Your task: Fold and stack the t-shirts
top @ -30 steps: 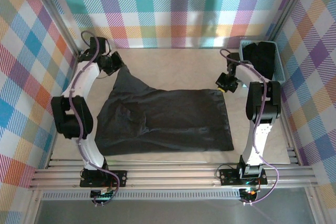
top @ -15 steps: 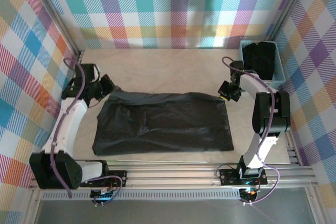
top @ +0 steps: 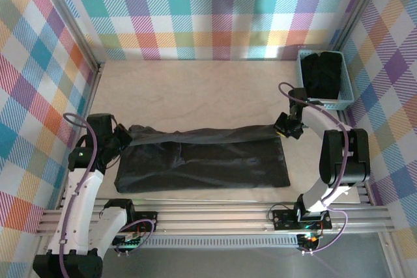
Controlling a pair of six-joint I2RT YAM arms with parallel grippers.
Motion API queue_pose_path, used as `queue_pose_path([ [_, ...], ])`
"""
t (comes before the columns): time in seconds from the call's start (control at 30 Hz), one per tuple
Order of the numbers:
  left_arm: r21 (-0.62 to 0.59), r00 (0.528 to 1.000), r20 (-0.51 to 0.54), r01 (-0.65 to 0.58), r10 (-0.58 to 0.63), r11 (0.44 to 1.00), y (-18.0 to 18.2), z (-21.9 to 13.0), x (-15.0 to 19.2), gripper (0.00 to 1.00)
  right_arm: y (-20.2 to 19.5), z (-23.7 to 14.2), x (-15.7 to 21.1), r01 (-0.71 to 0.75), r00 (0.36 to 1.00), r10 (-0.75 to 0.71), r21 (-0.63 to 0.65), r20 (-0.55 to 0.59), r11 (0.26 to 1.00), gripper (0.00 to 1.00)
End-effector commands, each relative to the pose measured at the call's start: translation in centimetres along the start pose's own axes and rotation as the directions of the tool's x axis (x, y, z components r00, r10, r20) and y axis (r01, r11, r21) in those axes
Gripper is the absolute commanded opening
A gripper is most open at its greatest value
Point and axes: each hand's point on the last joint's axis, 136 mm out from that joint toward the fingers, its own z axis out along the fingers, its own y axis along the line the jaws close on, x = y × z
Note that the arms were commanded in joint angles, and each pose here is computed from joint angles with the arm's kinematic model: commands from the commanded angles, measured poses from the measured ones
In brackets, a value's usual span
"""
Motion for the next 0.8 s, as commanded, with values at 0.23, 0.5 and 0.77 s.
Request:
queue_pose_path([
  [0.23, -0.098, 0.997, -0.011, 0.068, -0.070, 0.993, 3.1, 1.3, 1.6, 0.00, -1.2, -2.6, 1.6, -0.047, 0.997, 0.048, -0.026, 0.061, 0.999, 0.00],
  [0.5, -0.143, 0.996, 0.001, 0.084, -0.085, 0.986, 4.1, 1.6, 1.8, 0.00, -2.0, -2.4, 4.0, -0.085, 0.996, 0.087, -0.052, 0.029, 0.995, 0.00],
  [0.77, -0.212, 0.990, -0.034, 0.124, -0.134, 0.969, 6.1, 2.5, 3.5, 0.00, -2.6, -1.2, 4.2, -0.085, 0.996, 0.085, -0.021, 0.008, 0.996, 0.00],
])
